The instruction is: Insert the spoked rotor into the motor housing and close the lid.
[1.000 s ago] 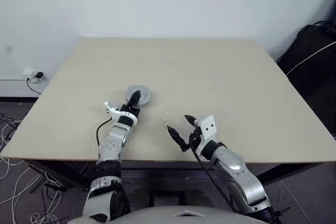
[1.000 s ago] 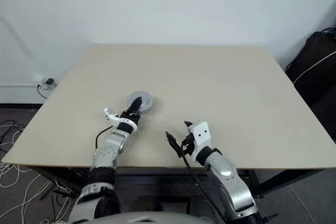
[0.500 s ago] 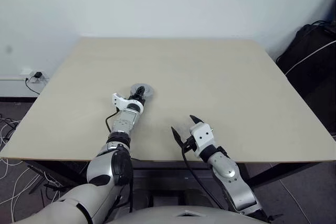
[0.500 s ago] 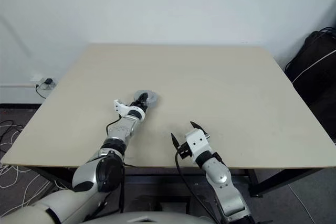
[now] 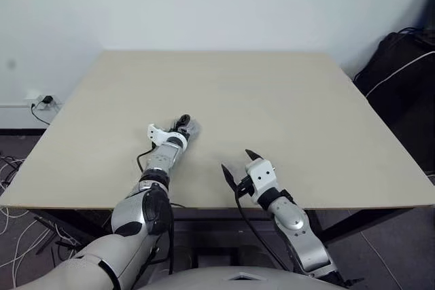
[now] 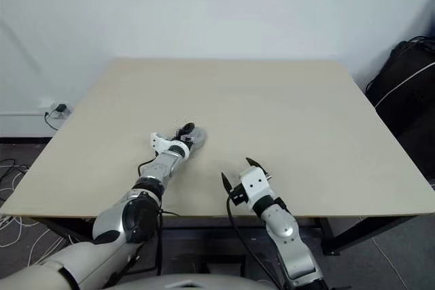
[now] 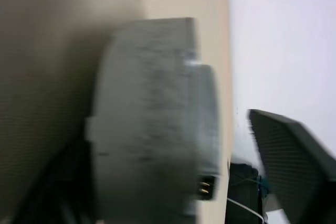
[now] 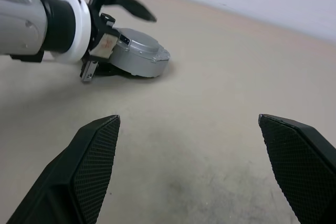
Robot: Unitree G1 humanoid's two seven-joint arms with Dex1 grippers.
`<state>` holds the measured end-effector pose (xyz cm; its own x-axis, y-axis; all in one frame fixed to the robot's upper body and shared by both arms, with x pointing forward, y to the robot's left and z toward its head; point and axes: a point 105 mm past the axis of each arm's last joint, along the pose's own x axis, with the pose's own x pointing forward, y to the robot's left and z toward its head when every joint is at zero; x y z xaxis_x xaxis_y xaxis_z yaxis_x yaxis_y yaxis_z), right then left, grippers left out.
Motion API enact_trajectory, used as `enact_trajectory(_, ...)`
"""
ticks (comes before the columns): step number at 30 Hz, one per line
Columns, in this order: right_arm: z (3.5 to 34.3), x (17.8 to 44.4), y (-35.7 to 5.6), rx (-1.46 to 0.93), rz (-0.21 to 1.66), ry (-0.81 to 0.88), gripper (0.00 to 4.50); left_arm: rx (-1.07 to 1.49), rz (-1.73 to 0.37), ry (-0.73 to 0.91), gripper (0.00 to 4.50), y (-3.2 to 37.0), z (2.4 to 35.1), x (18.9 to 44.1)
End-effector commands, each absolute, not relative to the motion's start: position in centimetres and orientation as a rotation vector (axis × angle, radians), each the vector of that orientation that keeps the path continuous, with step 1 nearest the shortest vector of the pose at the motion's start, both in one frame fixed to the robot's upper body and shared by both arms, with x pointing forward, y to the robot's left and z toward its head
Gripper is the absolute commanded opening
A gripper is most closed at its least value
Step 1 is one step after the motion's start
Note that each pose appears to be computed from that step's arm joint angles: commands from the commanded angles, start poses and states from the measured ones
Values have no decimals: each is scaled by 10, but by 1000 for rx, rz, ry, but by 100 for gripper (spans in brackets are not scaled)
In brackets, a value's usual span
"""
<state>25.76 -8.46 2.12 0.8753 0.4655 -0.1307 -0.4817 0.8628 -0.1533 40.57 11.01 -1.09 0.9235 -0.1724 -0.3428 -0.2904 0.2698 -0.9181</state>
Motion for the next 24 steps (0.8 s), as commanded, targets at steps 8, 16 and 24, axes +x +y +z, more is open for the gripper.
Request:
enact_trajectory(8,27,261,-81,-153,498,89,450,-1126,19,565,444,125,-34,361)
enact_trajectory(16,20,263,-86,-105,447,139,450,-874,48,585,444,138,-43,296)
enact_trajectory(24,18,278,-123,-36,153,147,450,-290,114,272,444,155,-6,280)
